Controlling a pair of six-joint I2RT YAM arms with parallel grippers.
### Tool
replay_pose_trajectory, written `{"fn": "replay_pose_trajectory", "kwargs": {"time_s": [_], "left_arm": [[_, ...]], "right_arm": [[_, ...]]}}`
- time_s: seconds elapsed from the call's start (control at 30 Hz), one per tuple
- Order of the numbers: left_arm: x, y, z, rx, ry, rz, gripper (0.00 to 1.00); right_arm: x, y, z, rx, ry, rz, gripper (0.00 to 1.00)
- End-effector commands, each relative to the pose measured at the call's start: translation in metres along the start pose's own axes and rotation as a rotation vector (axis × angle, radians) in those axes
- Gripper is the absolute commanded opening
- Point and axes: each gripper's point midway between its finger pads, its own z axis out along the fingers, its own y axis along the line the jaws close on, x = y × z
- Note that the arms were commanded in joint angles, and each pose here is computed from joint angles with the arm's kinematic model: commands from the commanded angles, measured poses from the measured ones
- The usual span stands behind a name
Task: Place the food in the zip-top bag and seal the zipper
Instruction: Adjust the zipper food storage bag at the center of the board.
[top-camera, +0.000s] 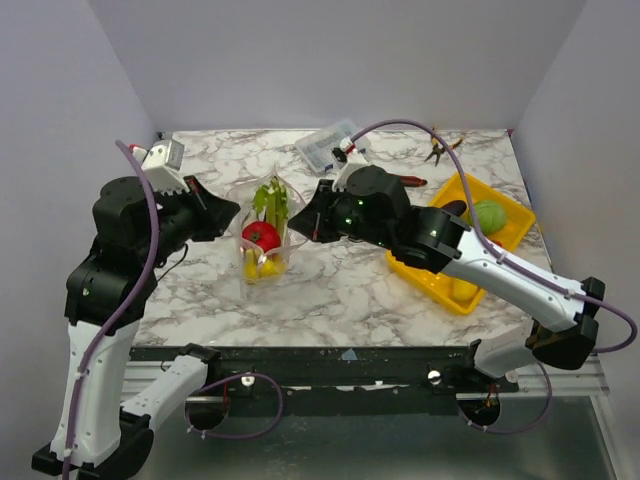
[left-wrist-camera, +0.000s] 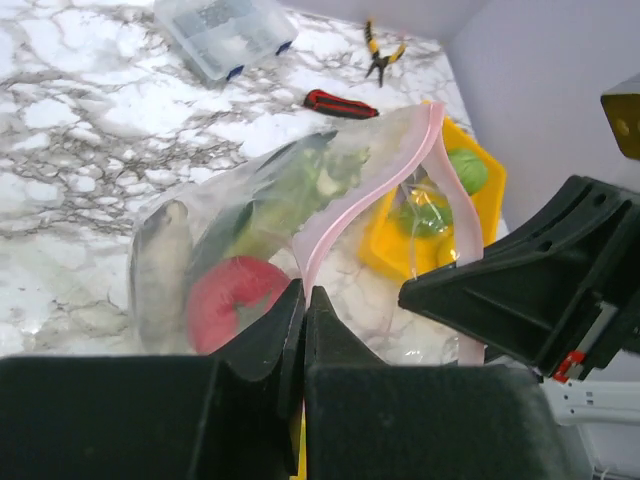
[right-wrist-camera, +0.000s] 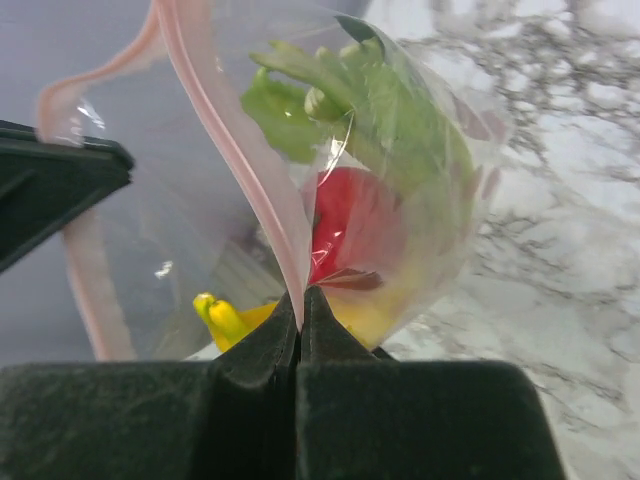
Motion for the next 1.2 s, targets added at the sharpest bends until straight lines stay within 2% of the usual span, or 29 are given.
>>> {"fn": "replay_pose_trajectory", "kwargs": {"time_s": [0.0,0.13,0.23,0.37,0.47,0.6,0.7,0.83,0.9,0.97,1.07,1.17], "left_arm": [[0.016,0.003,0.008,0.023,0.028,-0.050,0.00],[0.056,0.032,0.061,-0.029,0.187,-0.080,0.00],[0.062,0.028,0.068,0.004,0.261,-0.100,0.00],[0.020,-0.032,0.024,0.236,0.130,-0.070,0.00],[0.003,-0.044,0.006,0.274,0.030,-0.057,0.00],[0.024,-0.023,0.031,0.208,0.114,-0.080,0.00],[0.044,-0.017,0.048,0.219,0.193,-0.105,0.00],[0.047,-0.016,0.055,0.235,0.198,-0.111,0.00],[0.043,-0.019,0.054,0.244,0.189,-0.104,0.00],[0.041,-0.020,0.054,0.247,0.184,-0.097,0.00],[0.041,-0.019,0.056,0.244,0.185,-0.095,0.00],[0.043,-0.017,0.057,0.244,0.189,-0.091,0.00]], "right_arm": [[0.014,0.029,-0.007,-0.180,0.031,0.075,0.00],[0.037,-0.011,0.019,-0.048,0.020,0.069,0.00],[0.042,-0.034,0.026,0.079,0.049,0.007,0.00],[0.015,0.006,0.005,-0.023,0.022,-0.037,0.00],[0.001,0.029,-0.006,-0.121,-0.011,-0.025,0.00],[0.010,0.017,0.003,-0.091,-0.021,-0.009,0.00],[0.020,0.000,0.014,-0.028,-0.012,-0.023,0.02],[0.016,-0.017,0.015,0.063,-0.027,-0.067,0.20],[0.009,-0.020,0.010,0.097,-0.042,-0.092,0.39],[-0.005,-0.028,-0.003,0.153,-0.074,-0.119,0.53],[-0.028,-0.049,-0.032,0.272,-0.153,-0.148,0.60],[-0.051,-0.099,-0.070,0.471,-0.250,-0.144,0.66]]}}
